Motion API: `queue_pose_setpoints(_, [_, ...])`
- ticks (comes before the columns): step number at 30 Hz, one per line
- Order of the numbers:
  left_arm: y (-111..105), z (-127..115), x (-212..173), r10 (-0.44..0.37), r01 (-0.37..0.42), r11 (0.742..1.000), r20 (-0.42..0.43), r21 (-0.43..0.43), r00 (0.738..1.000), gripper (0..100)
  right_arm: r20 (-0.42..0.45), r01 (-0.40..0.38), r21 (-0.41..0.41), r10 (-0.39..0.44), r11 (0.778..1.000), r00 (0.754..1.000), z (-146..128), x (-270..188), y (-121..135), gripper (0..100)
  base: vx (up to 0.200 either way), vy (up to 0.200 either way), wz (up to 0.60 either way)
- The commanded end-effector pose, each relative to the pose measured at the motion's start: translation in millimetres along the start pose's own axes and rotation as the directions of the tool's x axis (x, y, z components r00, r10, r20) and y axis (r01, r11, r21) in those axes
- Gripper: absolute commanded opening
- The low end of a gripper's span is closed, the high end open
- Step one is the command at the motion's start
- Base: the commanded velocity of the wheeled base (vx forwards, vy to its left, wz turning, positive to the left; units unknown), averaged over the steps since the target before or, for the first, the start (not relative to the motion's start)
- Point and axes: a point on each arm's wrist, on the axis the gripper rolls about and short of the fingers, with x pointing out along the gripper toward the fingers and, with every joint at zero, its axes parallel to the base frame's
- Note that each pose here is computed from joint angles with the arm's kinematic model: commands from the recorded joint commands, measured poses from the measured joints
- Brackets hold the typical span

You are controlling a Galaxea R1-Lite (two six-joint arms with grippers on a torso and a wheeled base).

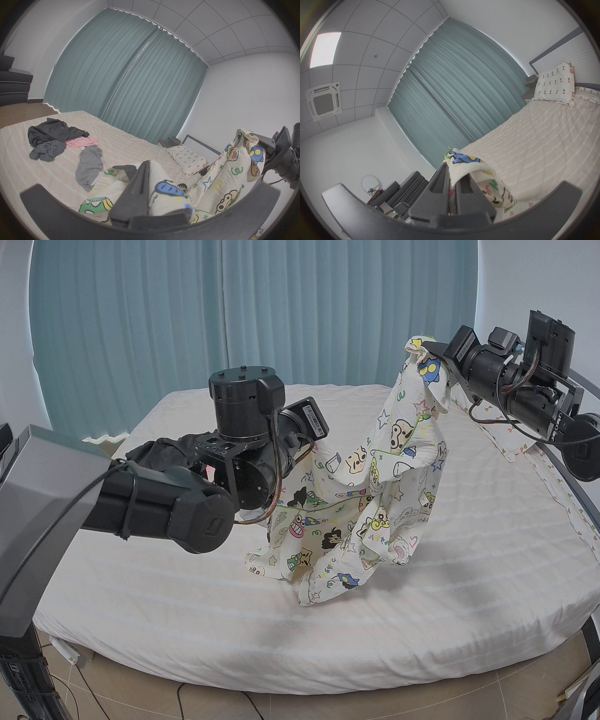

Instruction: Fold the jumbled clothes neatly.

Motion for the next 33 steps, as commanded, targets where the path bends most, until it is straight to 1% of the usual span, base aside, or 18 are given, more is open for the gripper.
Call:
queue_pose_setpoints(1, [0.9,-1.3,0.9,0.003,-0.003,1.0,-0.002,0.002,1.0,0,-0.001,0.003,0.0,-0.003,1.0,1.0,-0.2,0.7,-1.6,0,0.0,-0.2,0.0])
queue_pose_setpoints(10, [1.3,-2.3,1.1,0.004,-0.004,1.0,-0.005,0.002,1.0,0,0.002,0.006,-0.001,-0.006,1.0,1.0,0.8,0.6,-2.9,0,0.0,-0.2,0.0])
queue_pose_setpoints(22, [-0.3,0.0,-1.0,0.003,-0.003,1.0,0.002,-0.001,1.0,0,0.009,0.008,-0.002,-0.008,1.0,1.0,4.5,-2.0,-3.1,0,0.0,0.0,0.0])
queue_pose_setpoints(33, [-0.6,1.2,-3.1,0.005,-0.005,1.0,0.004,-0.004,1.0,0,0.005,0.008,-0.002,-0.008,1.0,1.0,3.8,-3.8,-2.8,0,-0.2,0.0,0.0])
